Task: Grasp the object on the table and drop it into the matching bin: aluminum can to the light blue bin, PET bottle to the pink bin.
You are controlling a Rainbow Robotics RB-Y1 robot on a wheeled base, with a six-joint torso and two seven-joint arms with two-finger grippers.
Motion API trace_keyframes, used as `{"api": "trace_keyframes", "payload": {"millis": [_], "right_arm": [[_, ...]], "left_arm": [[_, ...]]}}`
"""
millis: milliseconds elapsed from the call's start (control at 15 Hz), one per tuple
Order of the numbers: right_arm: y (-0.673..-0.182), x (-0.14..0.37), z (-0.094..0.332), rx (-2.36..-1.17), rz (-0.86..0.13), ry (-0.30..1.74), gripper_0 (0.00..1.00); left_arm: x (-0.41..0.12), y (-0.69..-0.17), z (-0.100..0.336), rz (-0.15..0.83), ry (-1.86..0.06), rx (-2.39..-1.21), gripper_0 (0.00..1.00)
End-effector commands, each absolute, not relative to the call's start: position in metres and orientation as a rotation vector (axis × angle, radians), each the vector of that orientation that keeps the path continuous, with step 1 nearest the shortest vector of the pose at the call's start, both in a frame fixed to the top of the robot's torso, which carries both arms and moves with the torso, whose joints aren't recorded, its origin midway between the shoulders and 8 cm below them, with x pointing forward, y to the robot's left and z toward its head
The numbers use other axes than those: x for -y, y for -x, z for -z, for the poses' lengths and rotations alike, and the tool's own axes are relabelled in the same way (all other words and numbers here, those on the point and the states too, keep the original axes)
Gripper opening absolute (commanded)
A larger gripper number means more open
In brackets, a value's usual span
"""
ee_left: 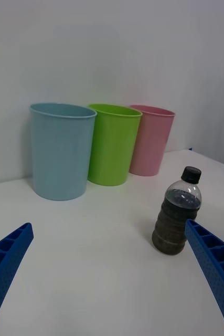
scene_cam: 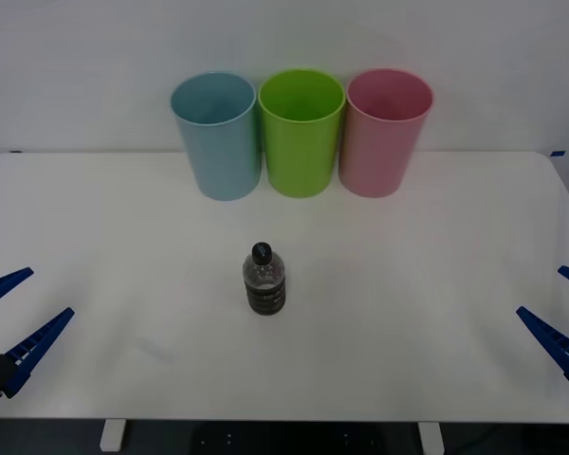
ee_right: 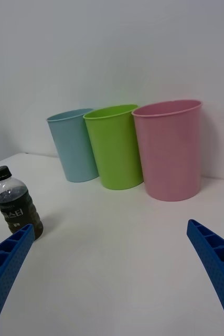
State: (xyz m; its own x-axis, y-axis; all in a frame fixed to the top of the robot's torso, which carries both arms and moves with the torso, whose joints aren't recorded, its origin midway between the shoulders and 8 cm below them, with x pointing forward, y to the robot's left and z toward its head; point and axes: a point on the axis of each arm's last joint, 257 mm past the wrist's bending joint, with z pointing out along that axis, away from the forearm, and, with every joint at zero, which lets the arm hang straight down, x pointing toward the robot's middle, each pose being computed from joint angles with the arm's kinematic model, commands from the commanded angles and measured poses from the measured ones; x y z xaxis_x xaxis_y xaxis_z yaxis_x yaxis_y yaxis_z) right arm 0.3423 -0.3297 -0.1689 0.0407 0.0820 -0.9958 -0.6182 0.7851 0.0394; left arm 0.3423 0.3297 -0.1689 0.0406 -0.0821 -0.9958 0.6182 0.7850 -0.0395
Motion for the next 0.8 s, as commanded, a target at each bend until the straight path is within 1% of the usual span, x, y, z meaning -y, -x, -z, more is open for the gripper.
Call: {"api": "trace_keyframes", "payload": {"millis": [67,133,400,800], "right_arm": [[-0.342,0.33,0.169,-1.441,-0.567,0.465,1.0],[-0.339,0.328,0.181,-1.459,-0.576,0.438,1.0],[-0.342,0.317,0.188,-1.466,-0.583,0.45,1.0],[-0.348,0.28,0.205,-1.473,-0.605,0.554,1.0]], "left_arm": [[-0.33,-0.342,0.169,0.567,-0.465,-1.441,1.0],[-0.33,-0.342,0.169,0.567,-0.465,-1.441,1.0],[-0.33,-0.342,0.169,0.567,-0.465,-1.441,1.0],[-0.33,-0.342,0.169,0.567,-0.465,-1.441,1.0]]}}
